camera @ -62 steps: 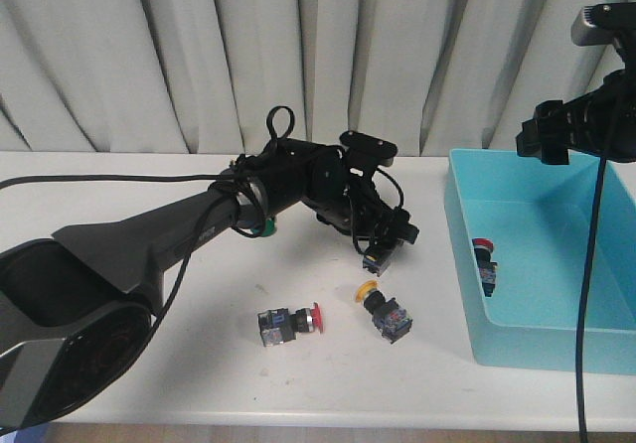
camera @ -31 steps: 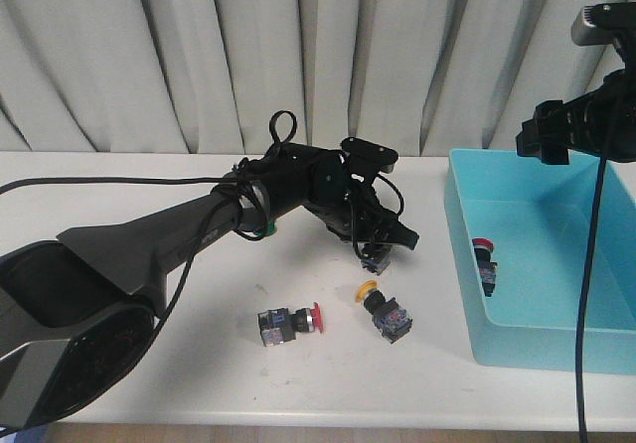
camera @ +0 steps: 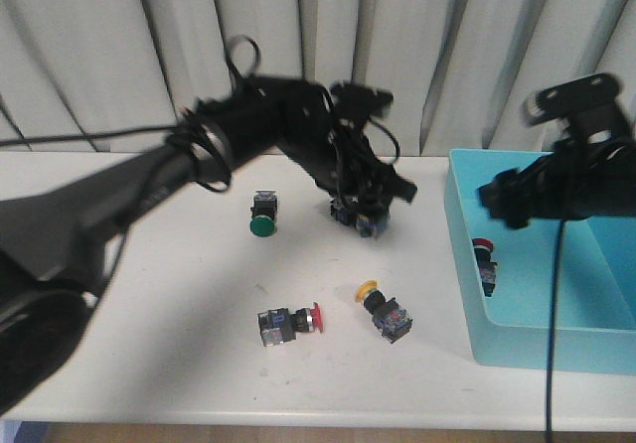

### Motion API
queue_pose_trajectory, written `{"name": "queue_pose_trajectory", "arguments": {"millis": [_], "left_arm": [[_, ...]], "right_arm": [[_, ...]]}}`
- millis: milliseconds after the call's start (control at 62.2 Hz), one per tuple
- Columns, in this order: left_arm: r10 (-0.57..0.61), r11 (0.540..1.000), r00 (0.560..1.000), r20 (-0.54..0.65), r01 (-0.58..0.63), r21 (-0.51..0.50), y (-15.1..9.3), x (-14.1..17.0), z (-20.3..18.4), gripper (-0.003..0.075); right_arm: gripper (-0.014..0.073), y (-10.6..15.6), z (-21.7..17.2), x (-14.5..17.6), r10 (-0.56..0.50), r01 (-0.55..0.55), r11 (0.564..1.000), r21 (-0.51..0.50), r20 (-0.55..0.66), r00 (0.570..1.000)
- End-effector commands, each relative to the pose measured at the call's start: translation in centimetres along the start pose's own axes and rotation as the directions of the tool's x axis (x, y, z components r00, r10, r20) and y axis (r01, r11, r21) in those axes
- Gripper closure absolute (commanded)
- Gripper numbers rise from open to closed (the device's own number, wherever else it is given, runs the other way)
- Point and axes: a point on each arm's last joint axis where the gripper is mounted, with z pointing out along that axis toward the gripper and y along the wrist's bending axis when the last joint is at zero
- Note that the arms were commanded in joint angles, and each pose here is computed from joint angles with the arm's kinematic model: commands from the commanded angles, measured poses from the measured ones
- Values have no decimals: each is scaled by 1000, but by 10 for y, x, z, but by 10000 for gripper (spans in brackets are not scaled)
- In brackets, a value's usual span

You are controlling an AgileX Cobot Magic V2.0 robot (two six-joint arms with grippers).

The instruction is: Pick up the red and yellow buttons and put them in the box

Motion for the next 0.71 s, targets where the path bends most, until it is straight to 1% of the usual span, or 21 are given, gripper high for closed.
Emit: {"name": "queue_pose_trajectory", "arguments": {"millis": [0,32,161,257,418,563,692], "left_arm": [[-6,1000,986,170,2,22,-9,-31,-76,728],[-7,1000,985,171,4,21,-8,-32,-83,728],[-7,1000,987,159,3,26,-9,-33,-110,728],[-16,999,989,147,9,50,-13,-32,-125,728],[-18,994,990,138,3,112,-21,-31,-137,728],[-17,977,991,131,-11,211,-31,-30,-141,728],[-18,964,994,105,-11,266,-36,-28,-143,728]], "right_arm": [[15,21,-3,-11,-121,123,992,-10,124,985],[15,29,-1,-10,-160,165,986,-25,133,978],[15,57,3,-5,-235,252,964,-86,172,957],[15,69,2,-7,-247,275,954,-122,204,947],[15,75,1,-9,-232,273,948,-165,232,945],[15,79,0,-11,-216,270,941,-202,255,943],[15,78,-3,-13,-206,262,946,-189,271,940]]}}
